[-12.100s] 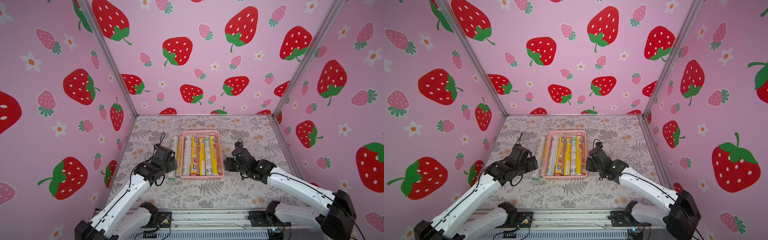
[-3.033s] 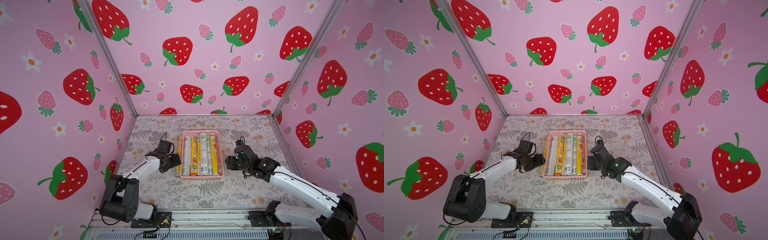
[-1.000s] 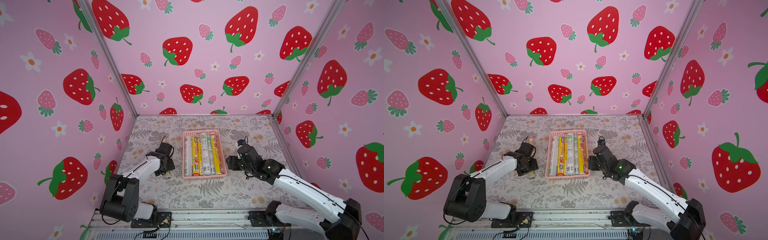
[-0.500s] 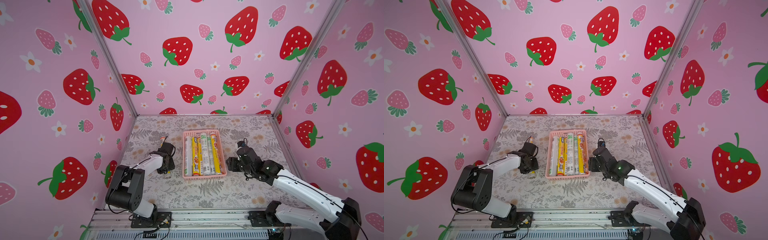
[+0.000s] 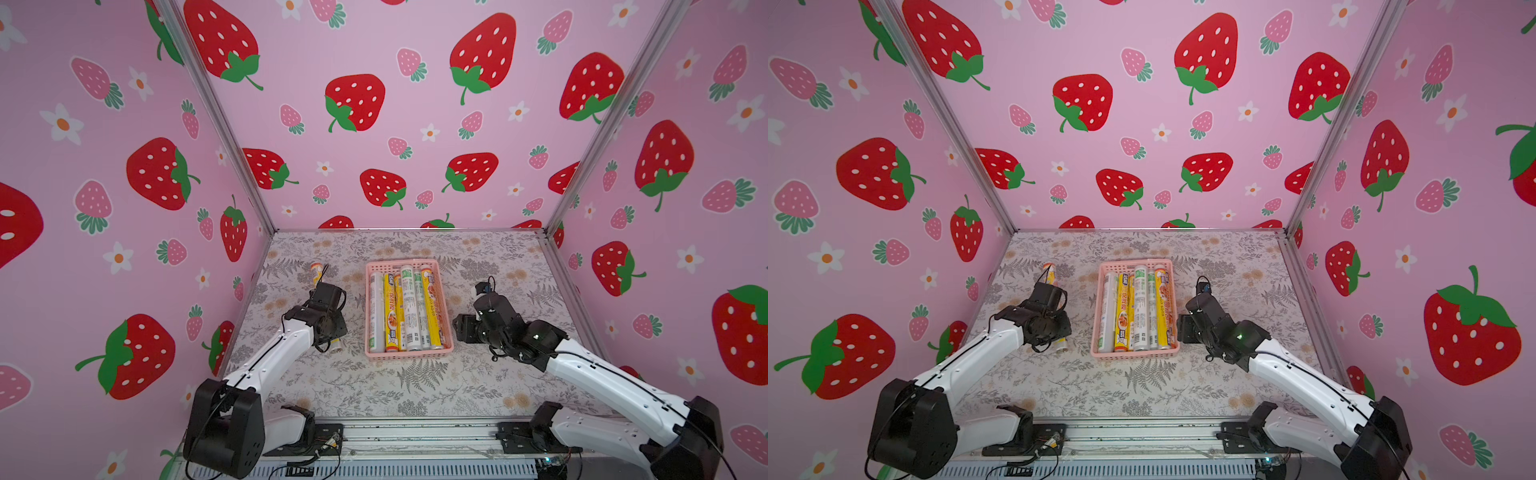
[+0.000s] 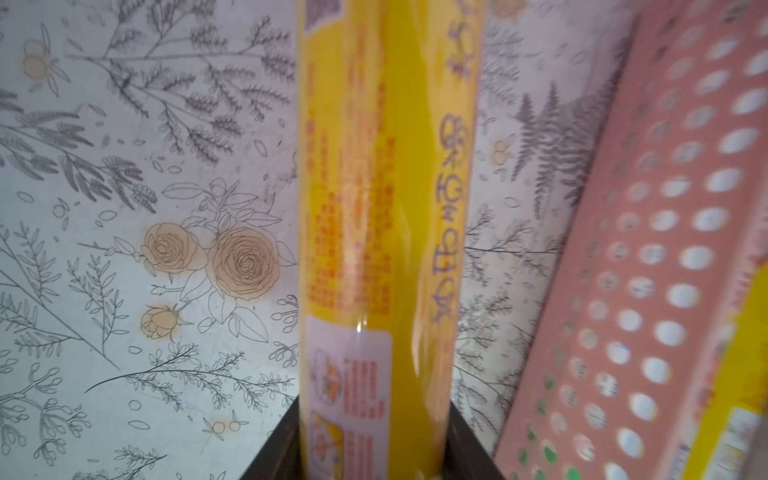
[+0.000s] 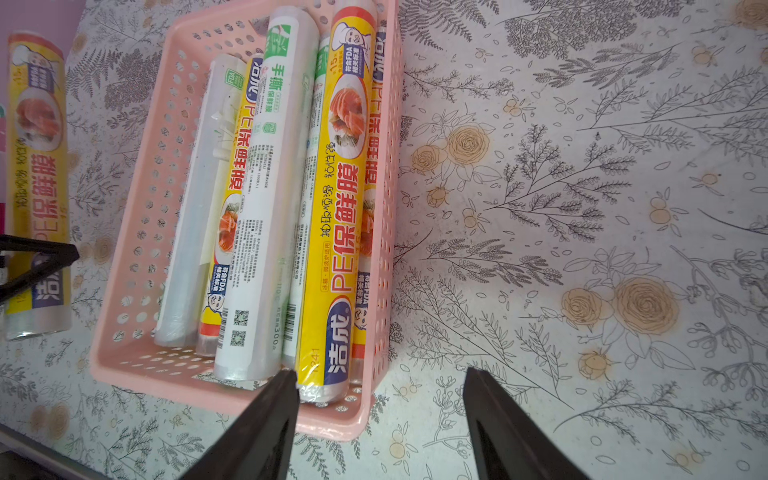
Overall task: Put the plastic wrap into the basket
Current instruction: Pick up the plastic wrap from the center of the board, then place the plastic wrap in the basket.
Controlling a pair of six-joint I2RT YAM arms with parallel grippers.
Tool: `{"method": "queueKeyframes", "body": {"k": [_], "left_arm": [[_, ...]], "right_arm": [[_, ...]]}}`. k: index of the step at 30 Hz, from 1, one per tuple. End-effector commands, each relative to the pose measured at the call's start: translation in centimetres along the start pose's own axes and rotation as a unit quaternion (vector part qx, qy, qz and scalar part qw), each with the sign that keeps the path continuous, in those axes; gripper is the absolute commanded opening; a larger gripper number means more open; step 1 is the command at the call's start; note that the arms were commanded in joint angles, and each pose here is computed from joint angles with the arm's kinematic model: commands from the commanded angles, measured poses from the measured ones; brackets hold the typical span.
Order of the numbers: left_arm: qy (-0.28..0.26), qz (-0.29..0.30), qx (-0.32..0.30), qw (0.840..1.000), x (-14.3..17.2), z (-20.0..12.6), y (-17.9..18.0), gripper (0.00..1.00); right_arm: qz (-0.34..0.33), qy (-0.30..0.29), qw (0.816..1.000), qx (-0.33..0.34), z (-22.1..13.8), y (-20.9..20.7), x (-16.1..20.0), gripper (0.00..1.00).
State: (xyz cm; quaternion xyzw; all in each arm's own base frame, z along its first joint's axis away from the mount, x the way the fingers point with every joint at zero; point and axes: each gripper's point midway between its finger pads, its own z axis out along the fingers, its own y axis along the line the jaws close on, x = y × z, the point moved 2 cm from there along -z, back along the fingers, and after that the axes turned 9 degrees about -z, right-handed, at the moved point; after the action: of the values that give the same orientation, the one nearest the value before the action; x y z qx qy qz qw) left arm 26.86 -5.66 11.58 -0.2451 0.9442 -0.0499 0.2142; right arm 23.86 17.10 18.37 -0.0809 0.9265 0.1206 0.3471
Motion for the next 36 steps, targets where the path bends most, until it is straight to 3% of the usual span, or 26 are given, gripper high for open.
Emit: {"method": "queueKeyframes", "body": {"k": [1,7,15,23,36], "left_arm": [[-0.025,0.023,0.051,0.998,-0.9,-3.8,-3.2,0.45],[-0.027,0.080,0.120,0.989,0.9,-6.4,-9.2,0.45],[0.005,0.098,0.147,0.984,4.6,-4.6,-13.5,0.45],[0.027,0.109,0.129,0.985,6.8,-1.9,-14.9,0.45],[0.048,0.111,0.097,0.988,9.0,0.3,-14.2,0.46]], "right_arm": [[-0.002,-0.029,1.000,-0.002,-1.4,0.0,-1.7,0.68],[-0.002,-0.032,0.999,0.004,-1.3,0.0,-2.4,0.68],[-0.010,-0.016,1.000,0.011,0.1,0.0,-2.3,0.68],[-0.010,-0.015,1.000,0.014,0.5,-0.2,-1.9,0.68],[-0.015,-0.007,1.000,0.018,1.2,-0.3,-2.0,0.68]]}}
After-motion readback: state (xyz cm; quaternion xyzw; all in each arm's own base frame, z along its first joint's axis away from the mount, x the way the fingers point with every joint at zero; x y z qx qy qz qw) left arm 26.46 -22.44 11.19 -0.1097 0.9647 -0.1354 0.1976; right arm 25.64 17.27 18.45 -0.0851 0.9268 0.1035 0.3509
